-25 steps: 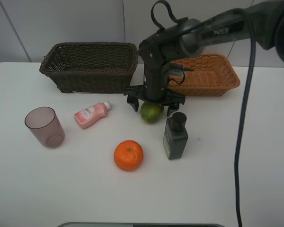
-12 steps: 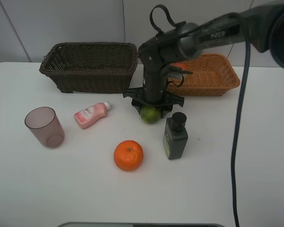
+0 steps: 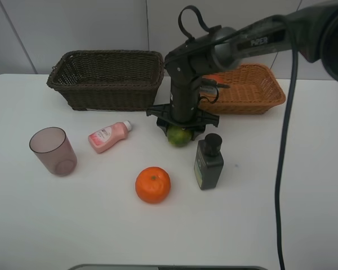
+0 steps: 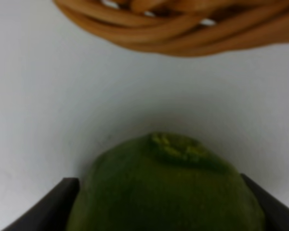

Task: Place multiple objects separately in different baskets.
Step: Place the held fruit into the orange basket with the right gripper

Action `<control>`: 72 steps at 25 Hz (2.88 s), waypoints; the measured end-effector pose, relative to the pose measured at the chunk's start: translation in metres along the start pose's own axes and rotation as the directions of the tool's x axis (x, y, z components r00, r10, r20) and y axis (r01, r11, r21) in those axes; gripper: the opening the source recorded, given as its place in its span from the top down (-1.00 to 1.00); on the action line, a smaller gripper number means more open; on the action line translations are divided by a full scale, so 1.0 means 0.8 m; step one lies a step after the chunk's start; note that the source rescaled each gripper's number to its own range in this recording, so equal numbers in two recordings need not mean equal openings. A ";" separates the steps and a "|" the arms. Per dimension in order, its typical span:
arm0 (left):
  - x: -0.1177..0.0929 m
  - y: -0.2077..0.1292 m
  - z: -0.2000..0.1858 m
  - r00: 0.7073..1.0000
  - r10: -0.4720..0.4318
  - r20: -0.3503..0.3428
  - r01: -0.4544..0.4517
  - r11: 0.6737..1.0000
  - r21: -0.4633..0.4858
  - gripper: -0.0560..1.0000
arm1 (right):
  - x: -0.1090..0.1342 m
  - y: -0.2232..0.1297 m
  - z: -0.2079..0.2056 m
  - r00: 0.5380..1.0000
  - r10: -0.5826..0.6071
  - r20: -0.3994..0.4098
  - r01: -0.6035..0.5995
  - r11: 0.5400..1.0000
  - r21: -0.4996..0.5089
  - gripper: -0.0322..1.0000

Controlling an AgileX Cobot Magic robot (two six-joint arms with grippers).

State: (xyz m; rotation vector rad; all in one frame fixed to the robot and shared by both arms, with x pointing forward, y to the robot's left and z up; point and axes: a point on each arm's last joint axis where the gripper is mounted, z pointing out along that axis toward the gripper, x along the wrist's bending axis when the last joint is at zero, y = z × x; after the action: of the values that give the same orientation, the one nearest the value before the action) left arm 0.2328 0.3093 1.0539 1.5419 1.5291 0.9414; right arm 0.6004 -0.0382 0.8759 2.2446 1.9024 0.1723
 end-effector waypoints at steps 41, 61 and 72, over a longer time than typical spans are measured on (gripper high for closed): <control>0.000 0.000 0.000 1.000 0.000 0.000 0.000 1.000 0.000 -0.85 | -0.123 0.127 -0.100 0.955 -0.297 -0.014 0.295 0.950 -0.100 0.11; 0.000 0.000 0.000 1.000 0.000 0.000 0.000 1.000 0.000 -0.85 | -0.169 0.177 -0.034 0.966 -0.258 0.028 0.257 0.935 -0.244 0.11; 0.000 0.000 0.000 1.000 0.000 0.000 0.000 1.000 0.000 -0.85 | -0.171 0.181 -0.019 0.977 -0.215 0.014 0.211 0.942 -0.262 0.06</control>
State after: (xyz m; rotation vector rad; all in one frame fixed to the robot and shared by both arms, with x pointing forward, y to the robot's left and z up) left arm 0.2328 0.3093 1.0539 1.5417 1.5288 0.9416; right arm 0.7139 -0.1944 0.9277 1.8589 1.9816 0.3847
